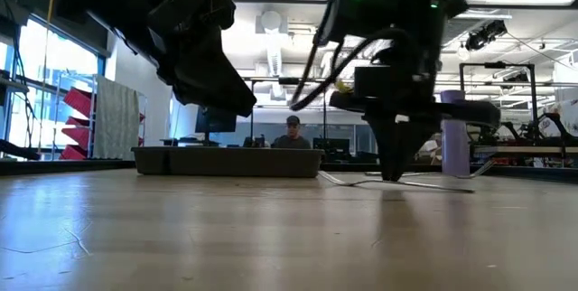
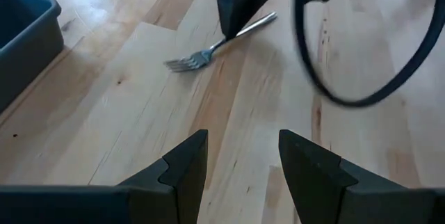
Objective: Sort silverware
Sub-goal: Put the silver fork into the organizing bin
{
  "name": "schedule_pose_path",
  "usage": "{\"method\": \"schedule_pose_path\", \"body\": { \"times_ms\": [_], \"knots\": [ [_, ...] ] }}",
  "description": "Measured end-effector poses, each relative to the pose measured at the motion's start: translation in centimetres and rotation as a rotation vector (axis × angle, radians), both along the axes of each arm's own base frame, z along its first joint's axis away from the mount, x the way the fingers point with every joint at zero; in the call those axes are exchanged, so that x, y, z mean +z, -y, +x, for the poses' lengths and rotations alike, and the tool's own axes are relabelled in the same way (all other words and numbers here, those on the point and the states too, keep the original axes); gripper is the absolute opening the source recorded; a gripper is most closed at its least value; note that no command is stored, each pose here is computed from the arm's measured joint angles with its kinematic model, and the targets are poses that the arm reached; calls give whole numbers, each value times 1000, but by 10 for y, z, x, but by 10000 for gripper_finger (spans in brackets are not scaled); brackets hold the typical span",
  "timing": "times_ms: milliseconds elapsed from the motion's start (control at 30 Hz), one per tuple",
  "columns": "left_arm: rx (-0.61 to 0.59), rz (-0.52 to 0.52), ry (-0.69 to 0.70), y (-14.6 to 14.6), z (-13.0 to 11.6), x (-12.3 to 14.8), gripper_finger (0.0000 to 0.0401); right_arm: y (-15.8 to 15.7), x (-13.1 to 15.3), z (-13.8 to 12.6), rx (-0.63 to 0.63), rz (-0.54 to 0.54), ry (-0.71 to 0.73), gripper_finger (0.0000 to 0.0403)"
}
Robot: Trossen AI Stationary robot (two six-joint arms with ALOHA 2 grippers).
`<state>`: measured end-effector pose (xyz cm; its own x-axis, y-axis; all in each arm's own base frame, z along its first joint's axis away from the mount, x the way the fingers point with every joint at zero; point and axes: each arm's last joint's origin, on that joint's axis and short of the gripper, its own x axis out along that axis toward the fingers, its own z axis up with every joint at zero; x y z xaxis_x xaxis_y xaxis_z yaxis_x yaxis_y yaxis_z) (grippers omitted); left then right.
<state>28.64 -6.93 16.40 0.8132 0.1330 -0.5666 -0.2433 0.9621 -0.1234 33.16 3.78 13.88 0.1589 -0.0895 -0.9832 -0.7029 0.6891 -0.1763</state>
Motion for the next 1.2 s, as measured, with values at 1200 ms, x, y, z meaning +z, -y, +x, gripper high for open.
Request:
{"method": "schedule_pose_path", "body": {
  "times_ms": [1200],
  "knots": [
    [-20,8,-1,5,-1,0,158,7,-11,26,576,0,-133,27]
  ]
}}
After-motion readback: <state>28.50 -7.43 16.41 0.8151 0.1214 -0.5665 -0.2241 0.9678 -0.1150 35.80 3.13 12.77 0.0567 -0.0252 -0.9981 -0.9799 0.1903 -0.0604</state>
